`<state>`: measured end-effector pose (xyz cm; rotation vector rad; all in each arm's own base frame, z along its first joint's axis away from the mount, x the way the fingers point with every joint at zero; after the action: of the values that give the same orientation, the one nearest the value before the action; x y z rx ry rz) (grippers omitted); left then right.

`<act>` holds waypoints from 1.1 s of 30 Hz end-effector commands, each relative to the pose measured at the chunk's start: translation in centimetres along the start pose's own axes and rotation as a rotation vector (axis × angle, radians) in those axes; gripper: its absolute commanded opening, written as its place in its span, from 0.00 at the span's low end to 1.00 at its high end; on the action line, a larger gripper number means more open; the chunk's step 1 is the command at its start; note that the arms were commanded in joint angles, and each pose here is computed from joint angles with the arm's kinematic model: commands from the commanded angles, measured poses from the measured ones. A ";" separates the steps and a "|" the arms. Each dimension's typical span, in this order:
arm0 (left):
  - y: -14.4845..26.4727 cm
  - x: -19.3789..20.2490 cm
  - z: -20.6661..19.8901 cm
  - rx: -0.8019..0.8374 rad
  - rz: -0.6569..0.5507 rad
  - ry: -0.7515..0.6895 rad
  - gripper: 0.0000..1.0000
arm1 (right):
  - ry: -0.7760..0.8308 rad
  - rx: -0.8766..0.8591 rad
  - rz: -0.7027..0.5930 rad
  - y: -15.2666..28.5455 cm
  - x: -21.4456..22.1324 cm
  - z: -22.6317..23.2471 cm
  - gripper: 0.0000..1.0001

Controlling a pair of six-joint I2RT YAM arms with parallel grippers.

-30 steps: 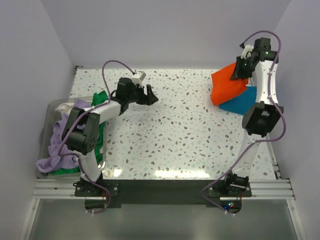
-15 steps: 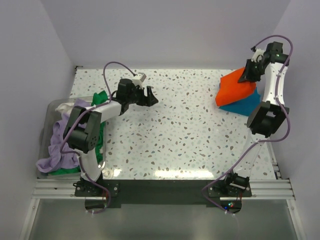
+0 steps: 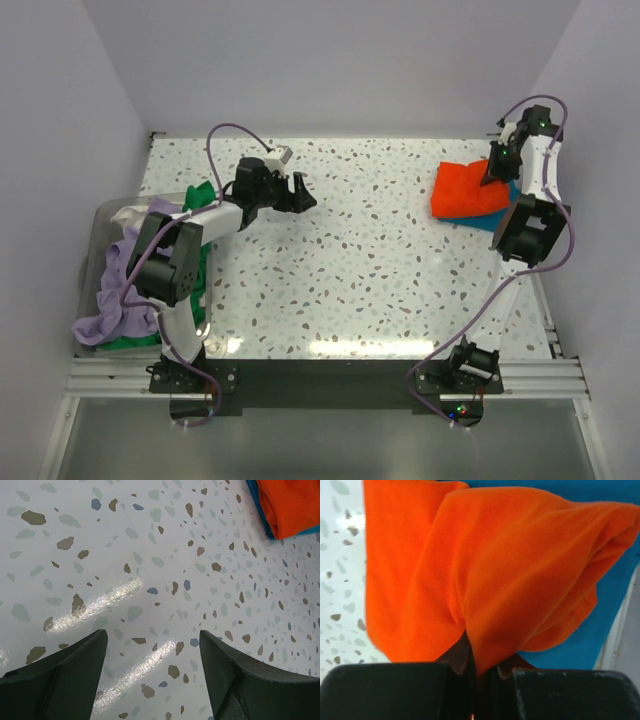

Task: Fold and stack the t-shirts
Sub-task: Neatly place the folded tshirt to the corner, then reset both grippers

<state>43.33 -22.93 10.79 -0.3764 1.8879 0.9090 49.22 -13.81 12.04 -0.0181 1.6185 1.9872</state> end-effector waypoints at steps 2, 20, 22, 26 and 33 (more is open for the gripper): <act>0.3 -1.7 0.1 0.009 -0.057 -0.045 0.79 | 0.009 0.175 -0.130 2.0 -2.5 -2.4 0.00; 1.5 -2.7 -0.2 -0.015 -0.087 -0.059 0.79 | -0.085 0.374 -0.256 4.0 -3.7 -4.9 0.98; 1.8 -2.7 -0.3 -0.017 -0.091 -0.056 0.79 | -0.107 0.372 -0.265 4.6 -3.1 -4.8 0.99; 3.2 -4.1 -0.8 -0.037 -0.134 -0.068 0.79 | -0.159 0.336 -0.401 9.1 -3.3 -3.1 0.99; 6.7 -5.6 -0.8 -0.154 -0.196 -0.071 0.79 | -0.280 0.434 -0.613 16.5 -1.2 -2.0 0.99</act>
<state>41.12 -21.03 15.26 -0.4835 1.7907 0.9255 43.34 -17.85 20.67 0.0168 1.7191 1.3034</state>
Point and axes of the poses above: each gripper's point midway between its finger pads, its own y axis back along the fingers, its own z axis along the line the jaws close on, x = y × z, the point moved 2 cm from there along y, back along the fingers, and after that the axes turned 15 degrees about -y, right-handed, at the moved point
